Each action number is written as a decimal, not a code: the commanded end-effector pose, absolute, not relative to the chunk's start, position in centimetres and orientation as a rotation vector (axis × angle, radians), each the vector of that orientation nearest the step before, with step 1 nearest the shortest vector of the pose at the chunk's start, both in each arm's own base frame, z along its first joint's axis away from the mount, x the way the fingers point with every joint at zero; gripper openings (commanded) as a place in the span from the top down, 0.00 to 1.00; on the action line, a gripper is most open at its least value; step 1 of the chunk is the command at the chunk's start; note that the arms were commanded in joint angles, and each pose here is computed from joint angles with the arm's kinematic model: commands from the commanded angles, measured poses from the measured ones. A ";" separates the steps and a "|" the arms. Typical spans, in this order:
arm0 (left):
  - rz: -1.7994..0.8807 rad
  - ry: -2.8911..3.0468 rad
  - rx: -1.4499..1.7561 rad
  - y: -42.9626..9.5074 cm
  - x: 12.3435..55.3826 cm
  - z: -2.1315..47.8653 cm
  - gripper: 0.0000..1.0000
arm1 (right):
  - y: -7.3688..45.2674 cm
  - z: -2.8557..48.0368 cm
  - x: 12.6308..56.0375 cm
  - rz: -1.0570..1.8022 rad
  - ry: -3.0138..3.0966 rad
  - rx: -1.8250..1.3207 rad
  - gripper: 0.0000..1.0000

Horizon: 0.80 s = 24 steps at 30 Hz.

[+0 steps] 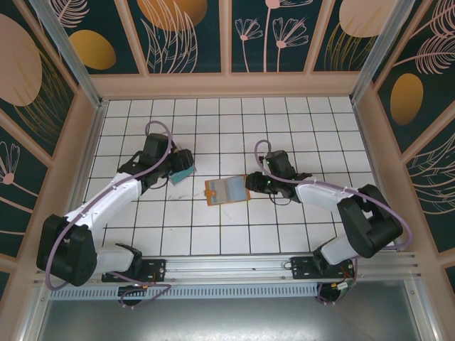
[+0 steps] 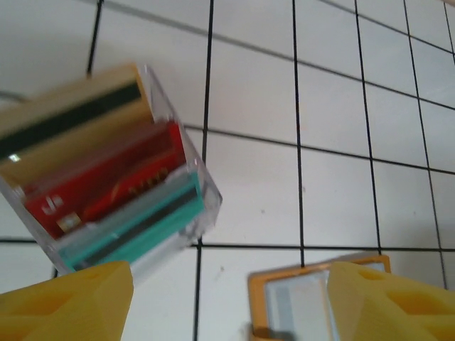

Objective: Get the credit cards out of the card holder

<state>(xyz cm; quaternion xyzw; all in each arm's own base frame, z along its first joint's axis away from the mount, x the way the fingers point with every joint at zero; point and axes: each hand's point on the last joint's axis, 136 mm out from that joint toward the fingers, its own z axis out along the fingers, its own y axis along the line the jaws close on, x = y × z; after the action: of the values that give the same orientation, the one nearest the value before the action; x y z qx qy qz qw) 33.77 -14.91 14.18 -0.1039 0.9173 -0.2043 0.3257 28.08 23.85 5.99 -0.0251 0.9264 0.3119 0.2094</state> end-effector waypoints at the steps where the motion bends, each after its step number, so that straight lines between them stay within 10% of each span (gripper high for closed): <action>1: -0.750 2.384 -0.391 -17.1 32.9 14.1 0.28 | 23.9 4.7 28.1 0.849 2.578 -0.063 0.70; 24: -0.910 2.576 -0.399 -23.9 30.4 6.4 0.42 | 25.6 2.9 26.7 0.866 2.633 -0.080 0.77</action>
<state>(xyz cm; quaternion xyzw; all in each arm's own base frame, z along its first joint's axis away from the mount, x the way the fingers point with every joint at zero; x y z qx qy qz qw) 30.28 -23.22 6.57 -0.1415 0.9188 -0.3130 0.1944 26.64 25.32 2.96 -0.0327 0.9344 0.3051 0.1812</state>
